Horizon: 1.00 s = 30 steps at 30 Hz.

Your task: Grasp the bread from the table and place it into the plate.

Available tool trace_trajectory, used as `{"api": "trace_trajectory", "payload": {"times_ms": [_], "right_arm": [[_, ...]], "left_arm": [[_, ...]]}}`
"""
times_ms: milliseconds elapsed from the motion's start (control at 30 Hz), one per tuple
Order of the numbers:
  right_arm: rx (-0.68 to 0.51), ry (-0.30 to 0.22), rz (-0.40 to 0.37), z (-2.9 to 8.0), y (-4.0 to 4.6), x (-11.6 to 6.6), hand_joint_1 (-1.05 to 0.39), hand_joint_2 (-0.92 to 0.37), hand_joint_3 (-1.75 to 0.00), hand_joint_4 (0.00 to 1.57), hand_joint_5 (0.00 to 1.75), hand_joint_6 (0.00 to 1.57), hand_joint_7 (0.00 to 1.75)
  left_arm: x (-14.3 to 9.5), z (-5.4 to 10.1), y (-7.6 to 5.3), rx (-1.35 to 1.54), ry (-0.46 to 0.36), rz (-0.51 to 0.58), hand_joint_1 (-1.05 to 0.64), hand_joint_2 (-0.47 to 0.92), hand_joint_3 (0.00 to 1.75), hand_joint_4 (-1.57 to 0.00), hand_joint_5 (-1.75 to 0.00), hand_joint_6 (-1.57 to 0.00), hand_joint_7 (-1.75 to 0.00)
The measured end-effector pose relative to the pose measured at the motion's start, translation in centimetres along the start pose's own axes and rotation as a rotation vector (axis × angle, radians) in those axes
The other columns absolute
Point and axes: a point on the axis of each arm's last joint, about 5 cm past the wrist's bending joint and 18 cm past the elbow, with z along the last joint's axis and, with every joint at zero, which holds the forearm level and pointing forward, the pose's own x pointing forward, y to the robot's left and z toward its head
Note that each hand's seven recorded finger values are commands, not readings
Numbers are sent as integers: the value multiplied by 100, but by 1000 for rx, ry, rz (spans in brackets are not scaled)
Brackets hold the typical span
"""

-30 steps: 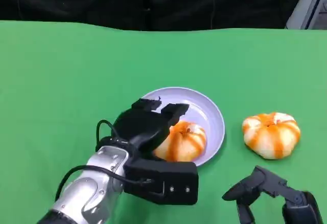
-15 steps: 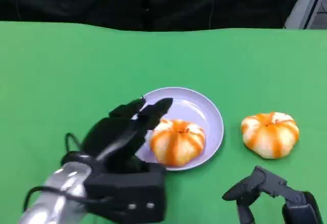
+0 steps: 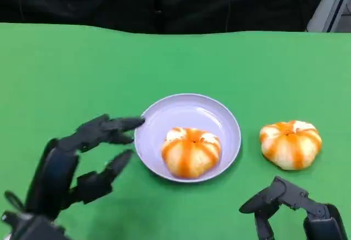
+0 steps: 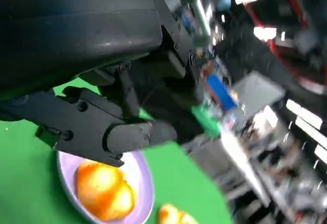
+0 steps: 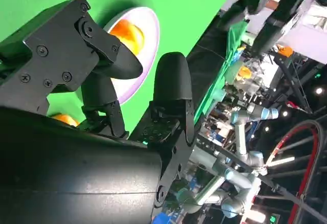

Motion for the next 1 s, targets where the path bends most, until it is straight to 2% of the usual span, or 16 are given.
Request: {"api": "trace_trajectory", "payload": {"times_ms": [167, 367, 533, 867, 1000], "right_arm": [[-8, -1, 3, -7, -18, 0, -8, -35, -129, 69, 157, 76, 121], [-4, 6, -1, -18, -53, -3, -9, -35, -128, 69, 156, 77, 121], [-16, 6, -4, -31, -89, -3, -9, -35, -128, 69, 156, 77, 120], [-9, 8, 0, -31, -94, -6, -9, -37, -125, 68, 155, 77, 120], [-7, 8, -1, -31, -93, -6, -7, -37, -126, 69, 156, 77, 121]], "left_arm": [[-170, -40, 44, -66, 24, 83, 8, 50, 126, -84, -169, -80, -150], [-403, -59, 103, -109, 50, 153, 6, 53, 123, -84, -175, -74, -163], [-492, -66, 79, -128, 71, 190, 4, 48, 126, -81, -175, -72, -163], [-550, -93, 67, -136, 93, 169, 5, 48, 122, -80, -175, -73, -158], [-566, -104, 59, -130, 102, 156, 3, 44, 127, -81, -174, -76, -158]]}}
